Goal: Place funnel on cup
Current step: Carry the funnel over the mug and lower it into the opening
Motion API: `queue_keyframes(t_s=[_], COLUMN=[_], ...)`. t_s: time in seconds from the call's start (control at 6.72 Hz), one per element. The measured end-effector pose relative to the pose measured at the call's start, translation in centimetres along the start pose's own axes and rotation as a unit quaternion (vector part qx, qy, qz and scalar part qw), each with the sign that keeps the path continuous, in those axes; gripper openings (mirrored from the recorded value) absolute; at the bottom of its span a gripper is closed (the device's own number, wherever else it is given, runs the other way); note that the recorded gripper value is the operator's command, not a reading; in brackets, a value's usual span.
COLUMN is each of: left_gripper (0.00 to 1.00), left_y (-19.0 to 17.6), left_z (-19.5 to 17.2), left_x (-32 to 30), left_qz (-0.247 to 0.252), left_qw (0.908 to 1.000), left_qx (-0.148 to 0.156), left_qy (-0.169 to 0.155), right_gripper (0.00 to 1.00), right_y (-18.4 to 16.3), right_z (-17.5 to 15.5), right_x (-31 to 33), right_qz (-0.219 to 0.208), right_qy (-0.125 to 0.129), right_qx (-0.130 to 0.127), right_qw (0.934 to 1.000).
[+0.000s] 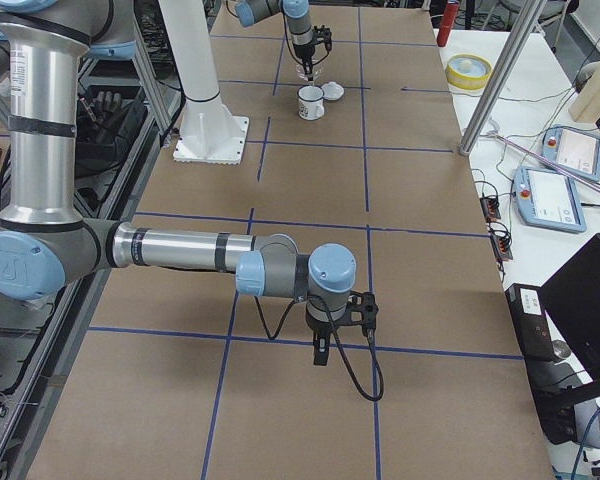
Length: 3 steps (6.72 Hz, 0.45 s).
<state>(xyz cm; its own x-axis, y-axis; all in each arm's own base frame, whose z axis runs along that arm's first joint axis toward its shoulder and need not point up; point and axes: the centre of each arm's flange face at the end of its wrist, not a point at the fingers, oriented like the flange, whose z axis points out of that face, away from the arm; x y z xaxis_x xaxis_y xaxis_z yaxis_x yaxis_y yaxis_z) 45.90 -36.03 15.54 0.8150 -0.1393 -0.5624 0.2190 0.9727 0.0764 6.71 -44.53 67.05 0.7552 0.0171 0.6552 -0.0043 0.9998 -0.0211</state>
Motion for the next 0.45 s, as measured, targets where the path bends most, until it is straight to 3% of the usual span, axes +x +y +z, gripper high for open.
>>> queue_keyframes(t_s=[0.15, 0.3, 0.45], left_gripper=[0.00, 0.59, 1.00], left_y=[-0.3, -0.4, -0.5], left_z=[0.8, 1.6, 2.3], left_x=[0.7, 1.2, 1.4], left_qz=[0.000, 0.001, 0.001], left_qw=[1.0000, 1.0000, 0.9999], left_qx=[0.004, 0.006, 0.006], left_qy=[-0.005, -0.007, -0.009], right_gripper=[1.00, 1.00, 1.00], right_y=[0.0, 0.0, 0.0], right_z=[0.0, 0.0, 0.0], right_x=[0.0, 0.0, 0.0], right_qz=[0.000, 0.000, 0.000], right_qy=[0.000, 0.000, 0.000], right_qx=[0.000, 0.000, 0.000], right_qw=[1.0000, 1.0000, 1.0000])
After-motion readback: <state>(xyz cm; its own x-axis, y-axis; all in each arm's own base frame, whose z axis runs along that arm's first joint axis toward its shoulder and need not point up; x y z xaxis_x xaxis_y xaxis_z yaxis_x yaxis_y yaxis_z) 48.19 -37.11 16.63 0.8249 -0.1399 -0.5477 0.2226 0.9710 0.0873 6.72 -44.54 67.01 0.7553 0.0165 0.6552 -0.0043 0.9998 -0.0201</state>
